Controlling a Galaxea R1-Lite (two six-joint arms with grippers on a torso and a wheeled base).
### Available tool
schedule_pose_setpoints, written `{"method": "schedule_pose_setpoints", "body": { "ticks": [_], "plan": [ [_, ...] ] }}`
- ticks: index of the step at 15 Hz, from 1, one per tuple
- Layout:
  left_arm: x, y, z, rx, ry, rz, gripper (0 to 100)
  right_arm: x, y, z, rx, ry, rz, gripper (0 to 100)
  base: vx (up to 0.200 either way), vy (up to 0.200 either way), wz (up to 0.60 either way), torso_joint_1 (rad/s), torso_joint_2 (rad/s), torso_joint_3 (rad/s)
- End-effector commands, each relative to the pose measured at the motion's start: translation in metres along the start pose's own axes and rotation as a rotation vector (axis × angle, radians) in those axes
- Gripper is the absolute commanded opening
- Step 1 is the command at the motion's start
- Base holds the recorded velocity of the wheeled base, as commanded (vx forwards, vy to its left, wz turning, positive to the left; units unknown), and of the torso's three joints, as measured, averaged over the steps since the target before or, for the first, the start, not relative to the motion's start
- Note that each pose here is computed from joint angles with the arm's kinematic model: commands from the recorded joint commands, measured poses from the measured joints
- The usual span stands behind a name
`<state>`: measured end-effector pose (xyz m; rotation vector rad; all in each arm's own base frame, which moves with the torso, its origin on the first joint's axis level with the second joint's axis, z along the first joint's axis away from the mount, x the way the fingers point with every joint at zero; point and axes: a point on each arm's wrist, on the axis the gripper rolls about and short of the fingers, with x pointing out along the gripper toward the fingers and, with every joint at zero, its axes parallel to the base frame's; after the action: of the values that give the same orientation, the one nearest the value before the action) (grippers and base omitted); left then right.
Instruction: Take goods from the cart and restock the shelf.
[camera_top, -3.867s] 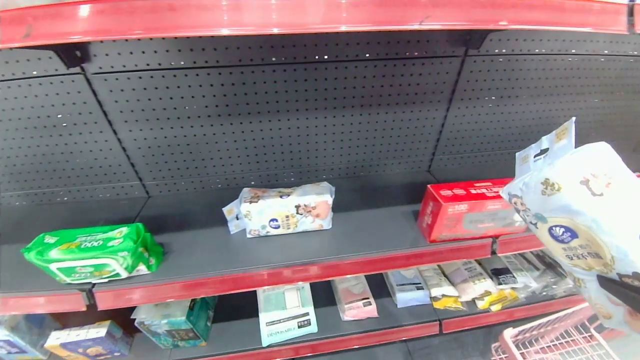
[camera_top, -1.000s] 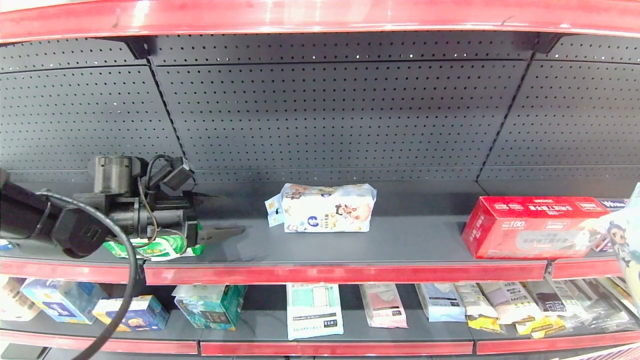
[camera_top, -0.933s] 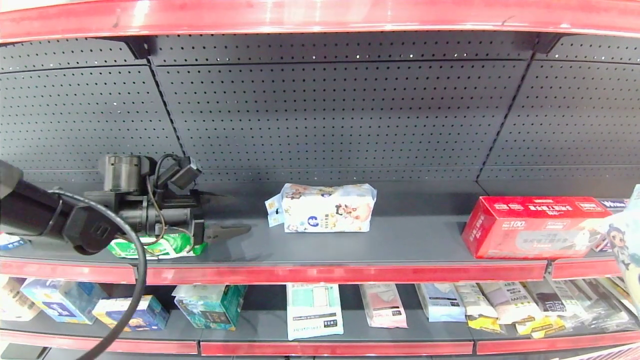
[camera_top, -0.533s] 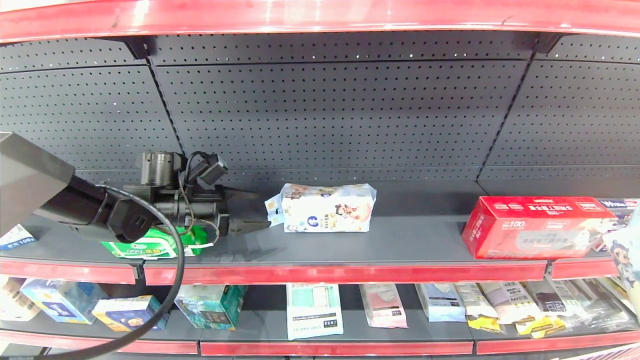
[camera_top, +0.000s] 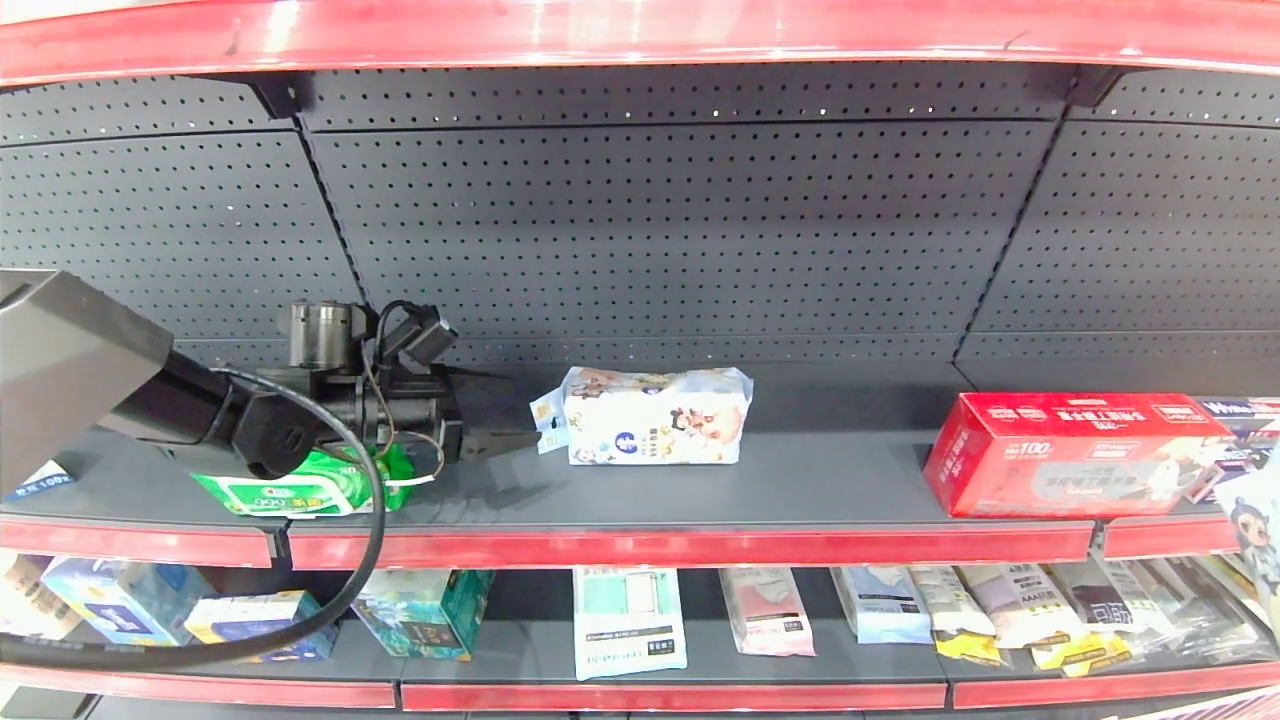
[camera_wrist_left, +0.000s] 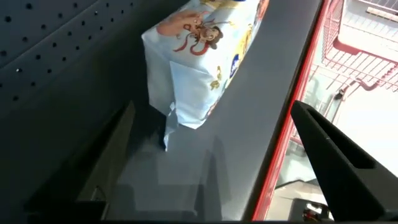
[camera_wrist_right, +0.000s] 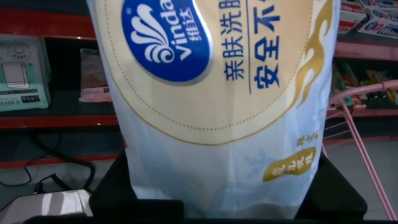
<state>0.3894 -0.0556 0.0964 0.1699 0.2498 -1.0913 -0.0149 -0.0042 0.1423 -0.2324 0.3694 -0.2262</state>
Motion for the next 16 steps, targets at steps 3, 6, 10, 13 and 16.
{"method": "schedule_pose_setpoints", "body": {
  "ticks": [3, 6, 10, 13, 16],
  "plan": [
    [0.000, 0.003, 0.000, -0.011, -0.001, 0.004, 100, -0.004, 0.002, -0.014, 0.010, -0.043, -0.003, 0, 0.000, 0.000, 0.00, 0.000, 0.00, 0.000],
    [0.001, 0.012, -0.003, -0.024, -0.009, 0.025, 100, -0.004, 0.003, -0.019, 0.011, -0.040, -0.002, 0, 0.000, 0.000, 0.00, 0.000, 0.00, 0.000],
    [0.010, 0.022, -0.008, -0.021, -0.020, 0.049, 100, -0.003, 0.004, -0.024, 0.010, -0.034, -0.001, 0, 0.000, 0.000, 0.00, 0.000, 0.00, 0.000],
    [0.015, 0.028, -0.009, -0.013, -0.024, 0.055, 100, -0.002, 0.004, -0.024, 0.008, -0.030, -0.002, 0, 0.000, 0.000, 0.00, 0.000, 0.00, 0.000],
    [0.026, 0.025, -0.008, -0.005, -0.029, 0.022, 100, 0.000, 0.006, -0.028, 0.001, -0.017, 0.001, 0, 0.000, 0.000, 0.00, 0.000, 0.00, 0.000]
  ]
}}
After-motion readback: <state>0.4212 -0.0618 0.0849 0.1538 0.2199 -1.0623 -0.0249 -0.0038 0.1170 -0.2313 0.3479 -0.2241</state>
